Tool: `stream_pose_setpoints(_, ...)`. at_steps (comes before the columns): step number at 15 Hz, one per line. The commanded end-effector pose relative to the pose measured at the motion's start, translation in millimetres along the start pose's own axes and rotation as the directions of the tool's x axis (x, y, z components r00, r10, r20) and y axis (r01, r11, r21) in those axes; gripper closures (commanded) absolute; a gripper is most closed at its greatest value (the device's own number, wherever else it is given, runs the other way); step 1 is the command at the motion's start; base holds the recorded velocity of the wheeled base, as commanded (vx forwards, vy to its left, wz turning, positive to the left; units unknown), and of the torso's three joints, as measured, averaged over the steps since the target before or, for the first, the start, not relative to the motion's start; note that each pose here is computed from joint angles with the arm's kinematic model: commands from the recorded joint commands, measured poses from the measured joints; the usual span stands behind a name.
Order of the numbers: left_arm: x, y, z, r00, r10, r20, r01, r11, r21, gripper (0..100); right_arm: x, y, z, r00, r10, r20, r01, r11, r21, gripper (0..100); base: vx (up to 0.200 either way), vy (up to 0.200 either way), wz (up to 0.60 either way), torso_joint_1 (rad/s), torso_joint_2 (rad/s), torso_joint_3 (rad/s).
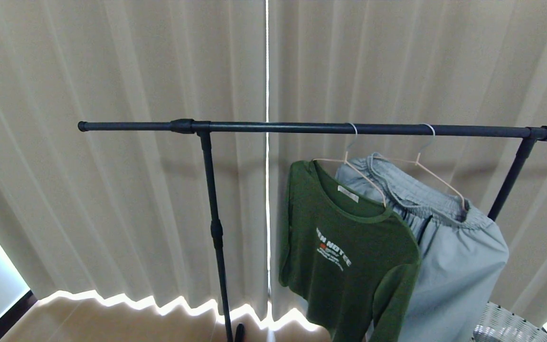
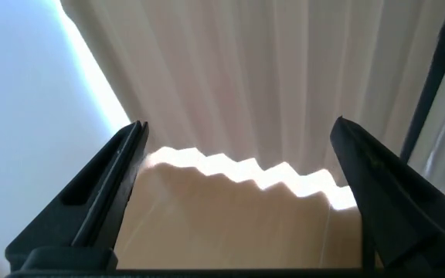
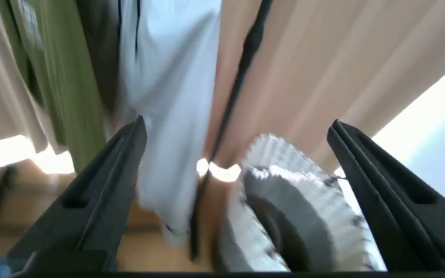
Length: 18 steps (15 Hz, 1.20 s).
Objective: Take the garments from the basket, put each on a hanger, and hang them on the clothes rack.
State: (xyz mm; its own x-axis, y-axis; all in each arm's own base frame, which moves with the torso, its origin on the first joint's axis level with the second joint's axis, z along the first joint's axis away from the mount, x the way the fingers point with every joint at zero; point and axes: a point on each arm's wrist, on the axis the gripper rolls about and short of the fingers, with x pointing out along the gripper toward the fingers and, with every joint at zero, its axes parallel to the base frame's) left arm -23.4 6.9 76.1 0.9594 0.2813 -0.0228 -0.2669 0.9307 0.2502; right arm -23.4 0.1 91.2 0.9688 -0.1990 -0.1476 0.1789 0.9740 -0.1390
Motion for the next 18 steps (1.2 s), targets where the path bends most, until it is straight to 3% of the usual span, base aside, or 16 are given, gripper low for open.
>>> stream_pose_setpoints(1,-0.5,-2.8,-1.2,0.994,-0.107,0.037,0.108,0.994,-0.015,0,6.9,2.2,-9.8,1.000,0.014,0.028,-0.014,1.000,0.019,0,0.000,0.000,0.00,0.000,0.00,0.000)
stream_pose_setpoints(2,-0.8,-4.6,-0.9,0.981,-0.187,0.056,0.189,0.981,-0.037,0,9.4,2.8,-12.1,0.998,0.013,0.060,-0.015,0.999,0.032,0,0.000,0.000,0.00,0.000,0.00,0.000)
stream_pose_setpoints(4,-1.9,-7.9,0.4,0.936,-0.338,0.095,0.345,0.936,-0.068,0,9.3,2.6,-10.5,0.997,0.011,0.075,-0.016,0.997,0.075,0,0.000,0.000,0.00,0.000,0.00,0.000)
stream_pose_setpoints(6,-1.9,-7.9,0.4,0.935,-0.341,0.096,0.348,0.935,-0.073,0,9.5,2.6,-10.6,0.997,0.013,0.073,-0.023,0.989,0.147,0,0.000,0.000,0.00,0.000,0.00,0.000)
stream_pose_setpoints(8,-1.8,-7.6,0.6,0.941,-0.325,0.095,0.336,0.931,-0.143,0,9.4,2.2,-10.4,0.996,0.035,0.080,-0.050,0.979,0.197,0,0.000,0.000,0.00,0.000,0.00,0.000)
stream_pose_setpoints(10,-1.0,-5.4,0.0,0.972,-0.223,0.071,0.232,0.960,-0.155,0,2.8,1.1,-13.5,0.972,0.145,0.186,-0.176,0.971,0.164,0,0.000,0.000,0.00,0.000,0.00,0.000)
stream_pose_setpoints(15,-1.0,-5.0,0.4,0.974,-0.213,0.073,0.224,0.950,-0.218,0,3.0,2.2,-13.6,0.966,0.182,0.182,-0.206,0.971,0.121,0,0.000,0.000,0.00,0.000,0.00,0.000)
stream_pose_setpoints(18,-1.0,-5.0,0.4,0.974,-0.213,0.073,0.225,0.949,-0.221,0,2.9,3.1,-14.3,0.960,0.217,0.179,-0.231,0.971,0.058,0,0.000,0.000,0.00,0.000,0.00,0.000)
